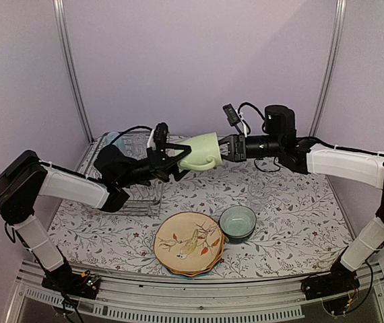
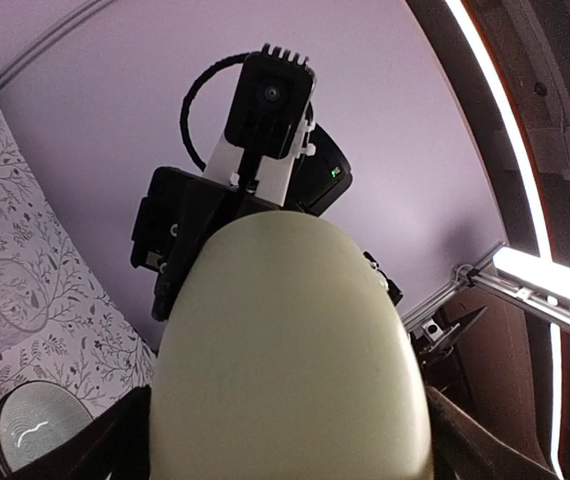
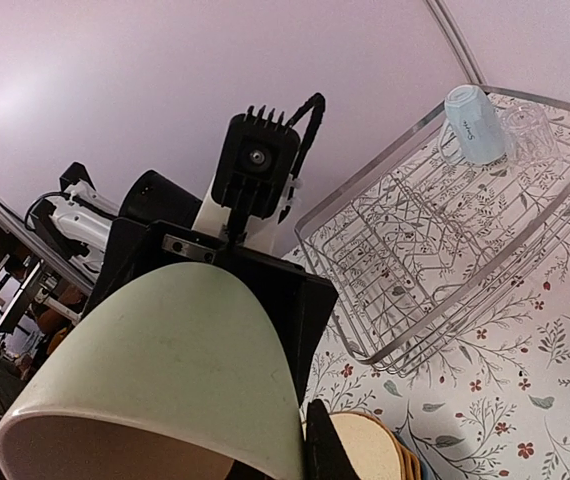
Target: Load the mixed dishes into the dish rack
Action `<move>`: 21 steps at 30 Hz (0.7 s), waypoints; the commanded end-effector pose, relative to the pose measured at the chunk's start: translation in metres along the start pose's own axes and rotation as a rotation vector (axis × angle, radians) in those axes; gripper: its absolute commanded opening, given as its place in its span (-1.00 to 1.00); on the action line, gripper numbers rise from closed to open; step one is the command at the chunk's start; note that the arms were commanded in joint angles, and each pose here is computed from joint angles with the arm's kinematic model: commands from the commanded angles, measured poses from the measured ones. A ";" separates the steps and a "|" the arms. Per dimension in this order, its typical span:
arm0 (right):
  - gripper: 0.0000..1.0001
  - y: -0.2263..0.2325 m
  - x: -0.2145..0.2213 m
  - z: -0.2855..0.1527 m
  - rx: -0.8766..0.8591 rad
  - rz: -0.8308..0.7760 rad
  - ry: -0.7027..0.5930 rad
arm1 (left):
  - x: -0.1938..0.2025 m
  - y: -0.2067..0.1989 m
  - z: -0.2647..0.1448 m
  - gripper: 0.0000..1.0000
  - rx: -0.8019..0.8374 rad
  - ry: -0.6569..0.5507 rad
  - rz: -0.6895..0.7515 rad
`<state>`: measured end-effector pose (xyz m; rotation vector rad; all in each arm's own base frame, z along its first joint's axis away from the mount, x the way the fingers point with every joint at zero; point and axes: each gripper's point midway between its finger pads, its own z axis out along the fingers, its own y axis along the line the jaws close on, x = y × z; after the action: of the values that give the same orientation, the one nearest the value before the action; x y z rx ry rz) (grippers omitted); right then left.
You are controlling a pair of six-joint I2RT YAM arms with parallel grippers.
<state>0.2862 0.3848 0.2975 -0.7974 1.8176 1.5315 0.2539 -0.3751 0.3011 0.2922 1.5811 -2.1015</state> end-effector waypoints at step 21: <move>0.53 -0.028 -0.007 -0.024 0.122 -0.003 -0.032 | -0.034 -0.009 -0.038 -1.00 -0.196 -0.037 0.216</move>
<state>0.2988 0.3797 0.2857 -0.7772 1.8418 1.5082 0.2629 -0.3568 0.2838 0.2936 1.6869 -1.9599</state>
